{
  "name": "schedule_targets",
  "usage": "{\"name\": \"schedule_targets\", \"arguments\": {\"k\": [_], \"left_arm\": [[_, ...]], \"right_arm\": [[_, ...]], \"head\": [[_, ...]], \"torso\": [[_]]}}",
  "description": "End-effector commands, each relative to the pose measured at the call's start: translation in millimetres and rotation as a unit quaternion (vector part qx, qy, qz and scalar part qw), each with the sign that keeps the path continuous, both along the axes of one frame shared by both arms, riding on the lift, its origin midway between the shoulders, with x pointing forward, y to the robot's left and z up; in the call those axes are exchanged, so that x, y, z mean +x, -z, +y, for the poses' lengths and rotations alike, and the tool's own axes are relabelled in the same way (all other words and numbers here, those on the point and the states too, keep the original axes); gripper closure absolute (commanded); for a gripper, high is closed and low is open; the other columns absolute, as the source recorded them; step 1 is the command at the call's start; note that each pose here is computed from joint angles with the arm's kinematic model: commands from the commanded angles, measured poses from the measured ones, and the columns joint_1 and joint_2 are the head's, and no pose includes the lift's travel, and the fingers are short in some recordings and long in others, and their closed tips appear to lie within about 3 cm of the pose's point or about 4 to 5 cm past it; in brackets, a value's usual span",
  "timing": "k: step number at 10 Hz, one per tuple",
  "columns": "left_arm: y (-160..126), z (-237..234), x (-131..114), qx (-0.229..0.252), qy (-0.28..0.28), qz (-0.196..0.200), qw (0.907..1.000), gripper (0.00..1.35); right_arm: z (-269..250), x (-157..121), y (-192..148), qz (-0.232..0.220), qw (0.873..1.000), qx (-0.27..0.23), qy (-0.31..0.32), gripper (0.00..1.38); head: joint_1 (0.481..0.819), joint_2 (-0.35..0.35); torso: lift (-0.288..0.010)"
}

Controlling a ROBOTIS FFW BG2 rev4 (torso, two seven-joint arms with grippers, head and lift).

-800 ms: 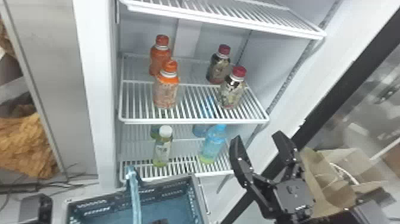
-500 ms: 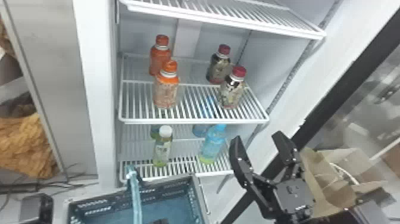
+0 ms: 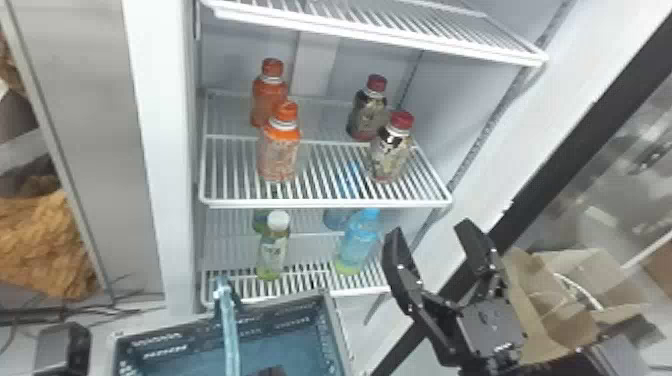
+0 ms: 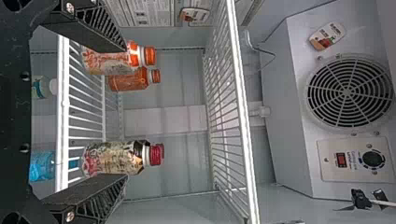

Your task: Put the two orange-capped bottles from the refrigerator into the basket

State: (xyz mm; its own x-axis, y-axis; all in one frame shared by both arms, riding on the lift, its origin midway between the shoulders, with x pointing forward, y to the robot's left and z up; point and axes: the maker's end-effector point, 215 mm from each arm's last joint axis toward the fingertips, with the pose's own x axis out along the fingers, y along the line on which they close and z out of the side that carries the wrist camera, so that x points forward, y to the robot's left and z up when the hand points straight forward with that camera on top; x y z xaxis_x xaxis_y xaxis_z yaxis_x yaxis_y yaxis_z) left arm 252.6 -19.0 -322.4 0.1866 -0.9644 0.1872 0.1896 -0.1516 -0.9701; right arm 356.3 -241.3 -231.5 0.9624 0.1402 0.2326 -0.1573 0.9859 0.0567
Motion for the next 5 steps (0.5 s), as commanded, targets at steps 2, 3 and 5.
{"name": "schedule_targets", "arguments": {"k": [2,3,5], "left_arm": [[-1,-1,0,-0.001,0.000,0.000,1.0000,1.21],[-1,0,1,-0.001,-0.001,0.000,1.0000,1.21],[-1,-1,0,-0.001,0.000,0.000,1.0000,1.21]], "right_arm": [[11,15,4,-0.005,1.000,0.016,-0.016,0.09],[20,28,7,-0.009,0.999,0.025,-0.028,0.09],[36,55,13,-0.009,0.998,0.032,-0.055,0.09]], "head": [[0.695,-0.350],[0.695,-0.350],[0.695,-0.350]], "torso": [[-0.040],[-0.040],[-0.040]]}}
